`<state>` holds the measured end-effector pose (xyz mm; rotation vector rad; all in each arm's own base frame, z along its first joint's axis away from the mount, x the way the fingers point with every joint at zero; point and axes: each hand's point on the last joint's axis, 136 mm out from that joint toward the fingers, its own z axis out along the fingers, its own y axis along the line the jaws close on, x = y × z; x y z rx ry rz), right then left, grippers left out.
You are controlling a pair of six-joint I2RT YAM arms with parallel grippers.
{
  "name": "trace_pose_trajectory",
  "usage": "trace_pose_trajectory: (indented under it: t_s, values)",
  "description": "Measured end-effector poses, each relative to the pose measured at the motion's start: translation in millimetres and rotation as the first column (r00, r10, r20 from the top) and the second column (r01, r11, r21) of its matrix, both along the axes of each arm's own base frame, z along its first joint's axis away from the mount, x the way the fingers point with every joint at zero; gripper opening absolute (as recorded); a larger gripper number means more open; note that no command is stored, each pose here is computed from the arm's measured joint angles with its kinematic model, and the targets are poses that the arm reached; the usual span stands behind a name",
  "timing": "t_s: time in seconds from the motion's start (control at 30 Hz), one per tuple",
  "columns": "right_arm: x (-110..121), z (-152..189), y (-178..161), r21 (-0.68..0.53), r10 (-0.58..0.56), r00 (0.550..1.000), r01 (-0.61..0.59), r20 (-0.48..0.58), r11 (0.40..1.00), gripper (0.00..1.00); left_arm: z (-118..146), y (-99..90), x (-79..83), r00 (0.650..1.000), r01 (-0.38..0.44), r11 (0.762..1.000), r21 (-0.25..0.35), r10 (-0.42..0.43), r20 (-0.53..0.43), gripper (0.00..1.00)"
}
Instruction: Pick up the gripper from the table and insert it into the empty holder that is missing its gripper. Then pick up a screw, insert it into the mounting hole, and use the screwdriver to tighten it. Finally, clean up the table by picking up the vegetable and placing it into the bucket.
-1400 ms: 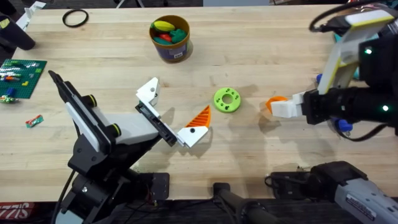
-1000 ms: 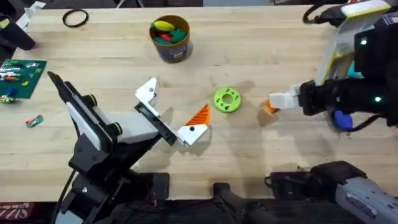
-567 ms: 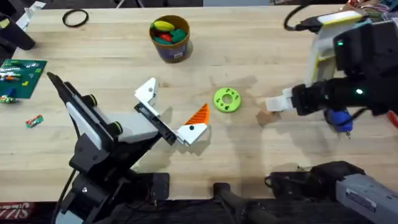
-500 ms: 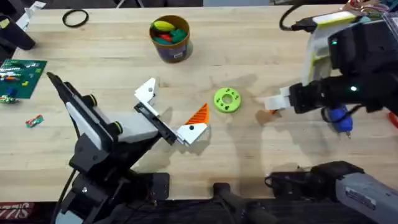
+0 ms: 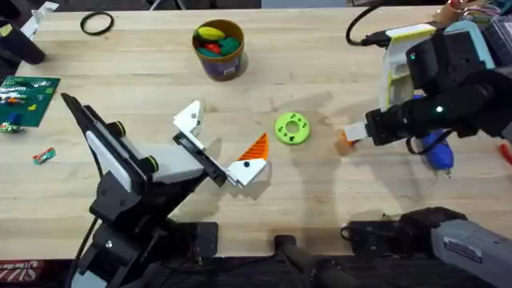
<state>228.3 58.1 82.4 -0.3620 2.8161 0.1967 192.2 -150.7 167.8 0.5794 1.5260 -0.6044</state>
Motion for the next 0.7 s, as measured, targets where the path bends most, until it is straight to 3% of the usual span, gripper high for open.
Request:
trace_pose_trajectory:
  t_s: [0.07,0.17,0.23,0.53,0.7]
  values:
    - [-1,0,0,-0.001,0.002,1.0,-0.002,-0.003,1.0,0.34,0,0.0,0.0,1.0,0.0,1.0,0.0,0.0,0.0,0.99]
    - [-2,-1,-1,-0.005,0.005,1.0,-0.005,-0.006,1.0,0.096,0,0.0,0.0,1.0,0.0,1.0,0.0,0.0,0.0,0.99]
    - [-1,0,-1,-0.006,0.001,1.0,-0.001,-0.003,1.0,0.016,0,0.0,0.0,1.0,0.0,1.0,0.0,0.0,0.0,0.99]
    - [-2,4,0,0.0,0.004,1.0,-0.004,-0.008,1.0,0.008,0,0.0,0.0,1.0,0.0,1.0,0.0,0.0,0.0,0.99]
    - [14,42,11,0.059,0.017,0.996,-0.022,0.09,0.998,0.008,0,0.0,0.0,1.0,0.0,1.0,0.0,0.0,0.0,0.99]
